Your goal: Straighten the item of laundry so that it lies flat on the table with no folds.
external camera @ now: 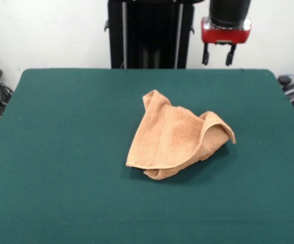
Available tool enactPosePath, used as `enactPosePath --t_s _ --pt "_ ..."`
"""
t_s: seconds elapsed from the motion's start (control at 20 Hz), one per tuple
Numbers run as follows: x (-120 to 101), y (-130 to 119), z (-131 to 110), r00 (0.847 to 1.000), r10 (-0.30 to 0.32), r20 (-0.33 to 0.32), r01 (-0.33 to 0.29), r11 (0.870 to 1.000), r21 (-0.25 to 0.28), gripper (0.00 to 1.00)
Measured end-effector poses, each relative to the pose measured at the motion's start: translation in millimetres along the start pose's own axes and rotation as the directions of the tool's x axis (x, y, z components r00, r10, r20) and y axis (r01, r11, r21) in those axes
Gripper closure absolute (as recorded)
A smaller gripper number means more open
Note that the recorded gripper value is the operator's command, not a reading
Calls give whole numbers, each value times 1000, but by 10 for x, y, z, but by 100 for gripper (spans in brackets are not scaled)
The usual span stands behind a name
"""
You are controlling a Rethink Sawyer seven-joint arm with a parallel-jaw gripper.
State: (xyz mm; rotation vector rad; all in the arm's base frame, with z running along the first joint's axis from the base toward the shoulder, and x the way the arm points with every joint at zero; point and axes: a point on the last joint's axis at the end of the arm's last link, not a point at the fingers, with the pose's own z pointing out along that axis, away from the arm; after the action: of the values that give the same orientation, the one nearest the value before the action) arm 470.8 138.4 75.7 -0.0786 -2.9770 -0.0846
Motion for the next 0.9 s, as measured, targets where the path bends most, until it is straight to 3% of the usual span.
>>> enactPosePath --t_s 0.5,0.9 --pt "-57 42 -115 999 -9 31 9 1000 1 0" --pt "-277 43 -96 999 -12 50 12 1000 1 0"
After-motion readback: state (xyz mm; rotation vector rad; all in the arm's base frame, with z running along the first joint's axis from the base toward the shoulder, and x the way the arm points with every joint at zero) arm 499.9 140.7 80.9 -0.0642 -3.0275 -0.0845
